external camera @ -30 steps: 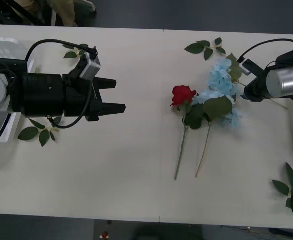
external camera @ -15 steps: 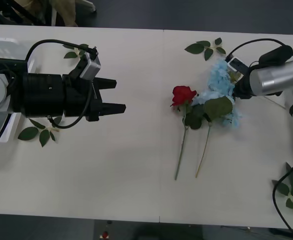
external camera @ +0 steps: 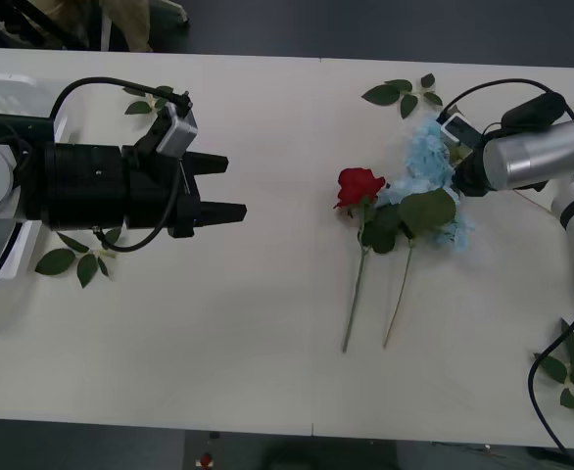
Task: Put the red flowers into the right box and the blue flowers into the left box
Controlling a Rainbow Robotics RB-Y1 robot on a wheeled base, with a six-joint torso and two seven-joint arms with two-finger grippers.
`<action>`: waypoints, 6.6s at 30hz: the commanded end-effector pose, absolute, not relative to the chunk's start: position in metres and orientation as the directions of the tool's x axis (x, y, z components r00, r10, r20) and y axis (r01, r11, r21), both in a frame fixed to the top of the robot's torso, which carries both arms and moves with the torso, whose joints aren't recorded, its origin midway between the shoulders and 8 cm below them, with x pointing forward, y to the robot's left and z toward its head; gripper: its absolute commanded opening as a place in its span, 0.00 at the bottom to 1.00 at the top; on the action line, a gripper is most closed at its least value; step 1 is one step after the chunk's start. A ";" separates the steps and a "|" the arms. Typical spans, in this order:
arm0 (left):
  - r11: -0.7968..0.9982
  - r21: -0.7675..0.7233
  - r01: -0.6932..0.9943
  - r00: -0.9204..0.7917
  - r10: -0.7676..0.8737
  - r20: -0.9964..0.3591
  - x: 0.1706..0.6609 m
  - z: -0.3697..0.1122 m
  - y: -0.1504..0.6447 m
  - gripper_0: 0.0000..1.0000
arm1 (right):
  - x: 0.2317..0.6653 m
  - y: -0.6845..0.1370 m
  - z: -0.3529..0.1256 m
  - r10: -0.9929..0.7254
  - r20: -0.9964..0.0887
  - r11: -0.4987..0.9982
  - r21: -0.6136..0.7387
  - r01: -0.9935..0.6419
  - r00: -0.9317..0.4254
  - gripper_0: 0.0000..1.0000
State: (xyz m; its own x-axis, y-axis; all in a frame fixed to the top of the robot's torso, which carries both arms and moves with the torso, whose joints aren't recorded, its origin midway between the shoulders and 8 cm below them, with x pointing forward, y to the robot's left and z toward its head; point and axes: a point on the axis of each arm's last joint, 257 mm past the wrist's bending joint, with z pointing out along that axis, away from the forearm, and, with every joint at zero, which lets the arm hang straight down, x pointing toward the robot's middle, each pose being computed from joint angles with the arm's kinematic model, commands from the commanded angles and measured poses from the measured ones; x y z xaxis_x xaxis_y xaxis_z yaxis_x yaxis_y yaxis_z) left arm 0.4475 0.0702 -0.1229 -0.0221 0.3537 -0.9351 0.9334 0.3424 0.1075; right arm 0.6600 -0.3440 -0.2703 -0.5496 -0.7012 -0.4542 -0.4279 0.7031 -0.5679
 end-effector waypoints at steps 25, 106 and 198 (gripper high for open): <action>0.335 0.175 0.926 0.046 0.362 -0.931 0.451 -0.106 0.071 0.80 | 0.634 -0.407 -0.133 -0.394 -0.667 0.916 -0.225 -0.333 -0.632 0.00; 0.249 -0.158 0.956 -0.174 0.042 -0.984 0.427 -0.113 -0.017 0.33 | 0.446 -0.014 -0.014 0.227 -0.953 0.403 0.280 -0.872 -0.201 0.00; 0.858 0.358 0.369 -0.550 0.512 -0.660 0.485 -0.137 0.570 0.00 | 0.426 -0.154 -0.195 0.249 -0.495 0.869 0.494 -0.034 -0.833 1.00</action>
